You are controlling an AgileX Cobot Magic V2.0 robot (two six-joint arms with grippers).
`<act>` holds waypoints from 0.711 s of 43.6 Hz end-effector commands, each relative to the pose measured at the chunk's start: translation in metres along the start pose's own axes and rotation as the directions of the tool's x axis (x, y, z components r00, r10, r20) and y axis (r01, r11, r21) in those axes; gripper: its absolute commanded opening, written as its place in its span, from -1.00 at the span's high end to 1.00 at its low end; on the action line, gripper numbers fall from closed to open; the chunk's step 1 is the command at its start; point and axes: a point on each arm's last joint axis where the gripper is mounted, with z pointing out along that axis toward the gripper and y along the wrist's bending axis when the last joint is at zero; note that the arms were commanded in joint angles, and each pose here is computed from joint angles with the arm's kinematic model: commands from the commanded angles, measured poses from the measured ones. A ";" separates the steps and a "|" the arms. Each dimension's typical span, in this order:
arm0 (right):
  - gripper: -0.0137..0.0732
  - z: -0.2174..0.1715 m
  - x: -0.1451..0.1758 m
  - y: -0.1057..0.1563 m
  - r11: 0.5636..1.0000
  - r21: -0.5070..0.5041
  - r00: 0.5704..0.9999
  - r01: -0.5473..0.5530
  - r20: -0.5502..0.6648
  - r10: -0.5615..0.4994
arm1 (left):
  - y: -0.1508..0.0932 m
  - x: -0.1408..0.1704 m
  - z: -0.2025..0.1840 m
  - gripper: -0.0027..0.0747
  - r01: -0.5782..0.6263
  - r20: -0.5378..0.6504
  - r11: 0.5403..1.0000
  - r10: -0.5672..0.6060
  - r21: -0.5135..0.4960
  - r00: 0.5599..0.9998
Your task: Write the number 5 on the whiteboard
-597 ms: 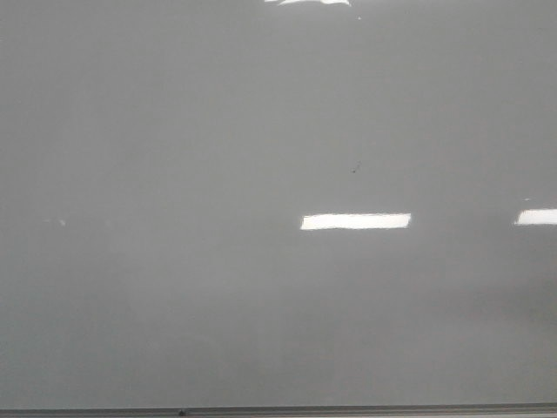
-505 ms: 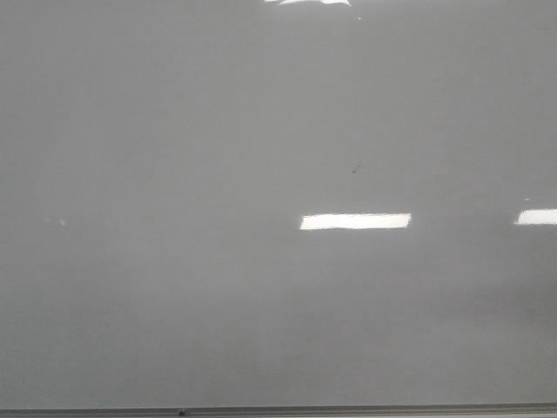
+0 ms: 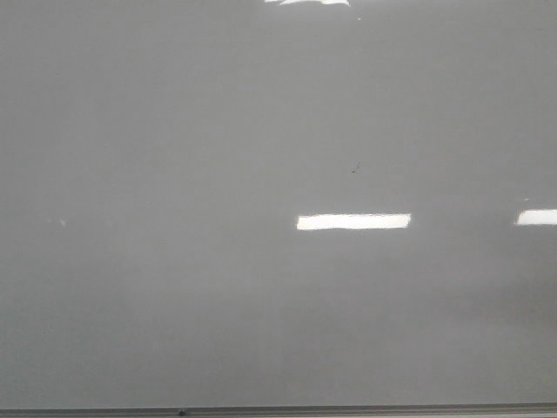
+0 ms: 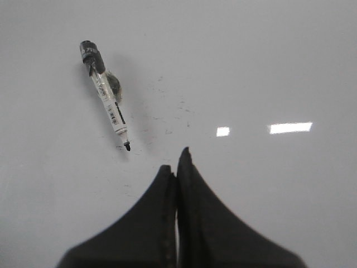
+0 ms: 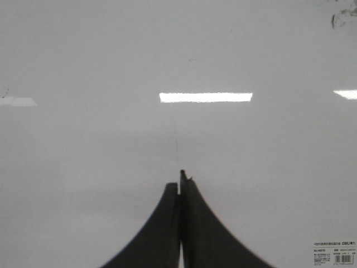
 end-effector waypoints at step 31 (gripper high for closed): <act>0.85 -0.003 -0.015 0.000 1.000 0.010 0.991 0.009 0.131 -0.010 | 0.001 -0.007 -0.001 0.98 0.016 0.099 1.000 -0.015 -0.007 0.995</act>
